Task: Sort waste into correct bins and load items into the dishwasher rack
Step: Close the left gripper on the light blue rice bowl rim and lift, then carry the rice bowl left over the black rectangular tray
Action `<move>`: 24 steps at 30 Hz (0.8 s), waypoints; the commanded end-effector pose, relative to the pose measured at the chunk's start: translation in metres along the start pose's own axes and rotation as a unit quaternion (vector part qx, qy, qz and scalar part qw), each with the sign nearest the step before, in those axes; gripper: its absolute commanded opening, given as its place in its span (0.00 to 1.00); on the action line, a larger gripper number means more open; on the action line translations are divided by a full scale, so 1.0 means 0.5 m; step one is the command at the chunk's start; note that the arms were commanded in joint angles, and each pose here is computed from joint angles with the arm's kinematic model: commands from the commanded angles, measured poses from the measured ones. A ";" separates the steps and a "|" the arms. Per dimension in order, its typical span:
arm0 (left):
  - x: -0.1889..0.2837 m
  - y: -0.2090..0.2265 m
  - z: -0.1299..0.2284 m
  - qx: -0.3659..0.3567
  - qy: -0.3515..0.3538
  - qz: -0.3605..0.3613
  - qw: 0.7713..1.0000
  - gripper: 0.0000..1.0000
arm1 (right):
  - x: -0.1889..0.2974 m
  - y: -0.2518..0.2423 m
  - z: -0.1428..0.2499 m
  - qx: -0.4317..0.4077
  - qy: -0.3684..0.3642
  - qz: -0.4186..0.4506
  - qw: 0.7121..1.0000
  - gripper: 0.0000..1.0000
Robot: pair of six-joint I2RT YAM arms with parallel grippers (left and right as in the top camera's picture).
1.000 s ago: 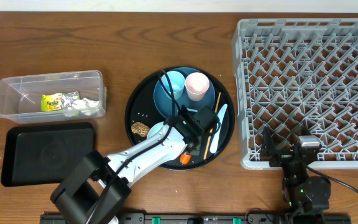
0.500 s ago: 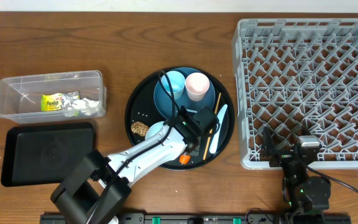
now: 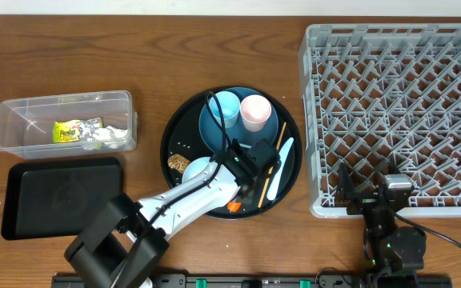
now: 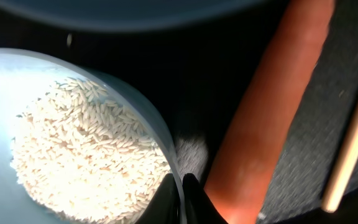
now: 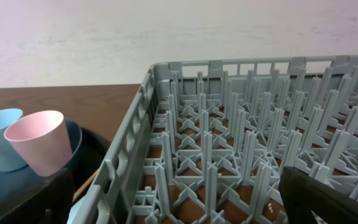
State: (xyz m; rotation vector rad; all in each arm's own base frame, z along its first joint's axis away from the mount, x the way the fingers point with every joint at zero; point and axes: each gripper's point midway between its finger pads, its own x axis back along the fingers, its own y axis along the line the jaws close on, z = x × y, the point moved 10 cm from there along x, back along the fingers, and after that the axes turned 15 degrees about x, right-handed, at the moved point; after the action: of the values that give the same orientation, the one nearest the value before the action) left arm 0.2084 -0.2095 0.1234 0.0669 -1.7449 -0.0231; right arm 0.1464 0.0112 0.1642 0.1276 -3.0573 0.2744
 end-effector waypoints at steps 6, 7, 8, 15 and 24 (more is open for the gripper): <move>0.070 0.009 -0.018 -0.025 -0.035 0.027 0.999 0.06 | 0.000 -0.006 0.003 0.005 0.005 0.012 1.000 0.99; 0.077 0.012 -0.019 -0.023 -0.039 0.031 0.999 0.06 | 0.000 -0.006 0.003 0.005 0.005 0.012 1.000 0.99; 0.085 0.015 -0.021 -0.020 -0.043 0.035 0.998 0.06 | 0.000 -0.006 0.003 0.006 0.005 0.012 1.000 0.99; 0.129 0.040 -0.034 0.000 -0.072 0.060 0.996 0.06 | 0.000 -0.006 0.003 0.006 0.005 0.012 1.000 0.99; 0.166 0.123 -0.053 0.017 -0.064 0.064 0.996 0.06 | 0.000 -0.006 0.003 0.005 0.005 0.012 1.000 0.99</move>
State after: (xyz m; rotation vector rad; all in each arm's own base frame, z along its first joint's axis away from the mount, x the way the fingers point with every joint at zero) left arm 0.2117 -0.1623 0.1928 0.0287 -1.8434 0.0783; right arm 0.1464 0.0112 0.1642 0.1276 -3.0569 0.2744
